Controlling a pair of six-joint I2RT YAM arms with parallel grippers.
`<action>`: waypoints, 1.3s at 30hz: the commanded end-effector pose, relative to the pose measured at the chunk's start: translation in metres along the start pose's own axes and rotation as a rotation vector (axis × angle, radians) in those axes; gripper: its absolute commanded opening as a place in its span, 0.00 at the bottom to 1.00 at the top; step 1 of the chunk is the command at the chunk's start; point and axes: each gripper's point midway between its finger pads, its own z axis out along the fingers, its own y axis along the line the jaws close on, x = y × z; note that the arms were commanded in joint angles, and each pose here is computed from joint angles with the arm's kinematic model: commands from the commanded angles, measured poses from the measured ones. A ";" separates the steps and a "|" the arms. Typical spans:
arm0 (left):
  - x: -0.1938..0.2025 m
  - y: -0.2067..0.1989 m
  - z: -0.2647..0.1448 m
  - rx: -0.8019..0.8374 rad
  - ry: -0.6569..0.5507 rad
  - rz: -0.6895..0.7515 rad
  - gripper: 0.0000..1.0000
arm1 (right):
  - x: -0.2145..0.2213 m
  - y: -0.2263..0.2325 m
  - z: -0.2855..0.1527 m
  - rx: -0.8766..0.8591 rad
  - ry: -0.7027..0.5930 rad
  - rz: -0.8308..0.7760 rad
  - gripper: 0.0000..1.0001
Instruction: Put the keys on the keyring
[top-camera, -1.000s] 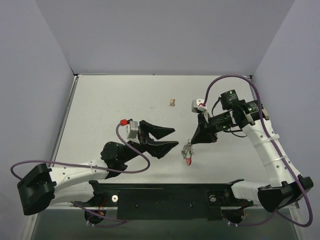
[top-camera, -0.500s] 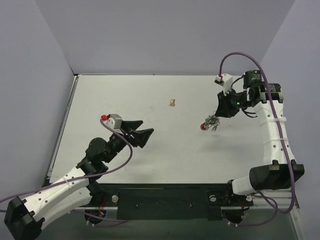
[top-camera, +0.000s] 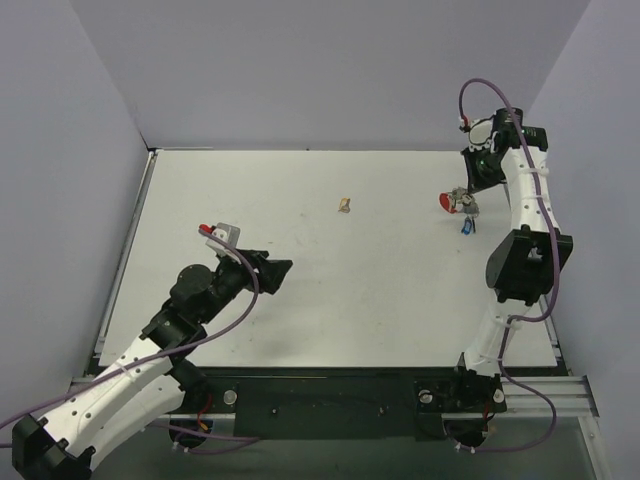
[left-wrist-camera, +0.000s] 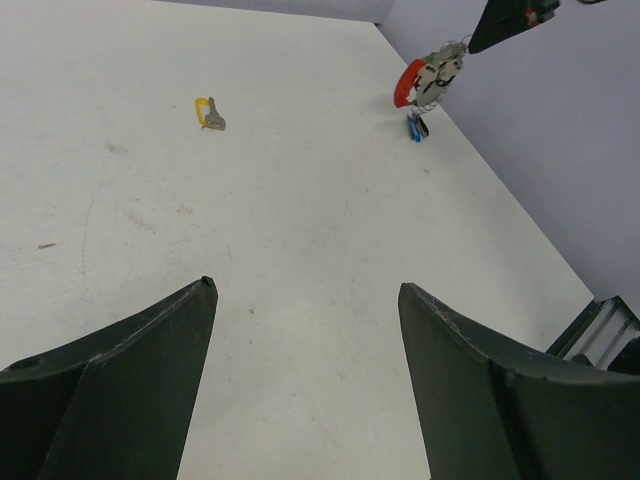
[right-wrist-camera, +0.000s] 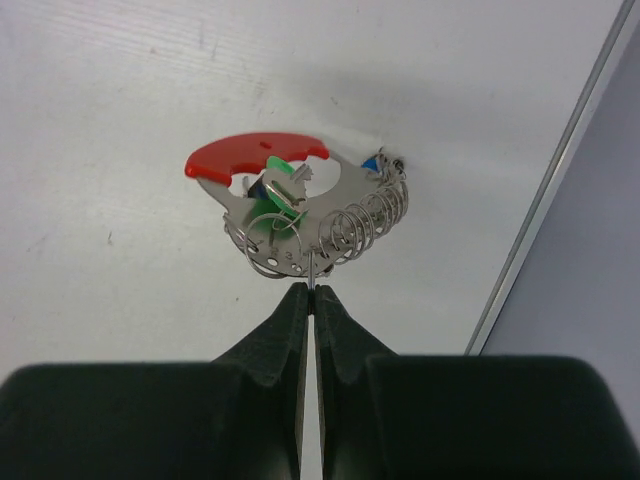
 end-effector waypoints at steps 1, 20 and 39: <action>-0.032 -0.011 -0.012 -0.001 -0.056 -0.026 0.83 | -0.025 -0.036 0.015 0.157 -0.052 0.050 0.00; -0.029 -0.012 -0.027 -0.026 -0.023 -0.147 0.84 | -0.074 -0.038 0.088 0.293 -0.127 0.014 0.21; -0.069 0.028 -0.002 -0.151 0.054 -0.082 0.94 | 0.033 0.082 -0.100 -0.144 -0.508 0.156 0.57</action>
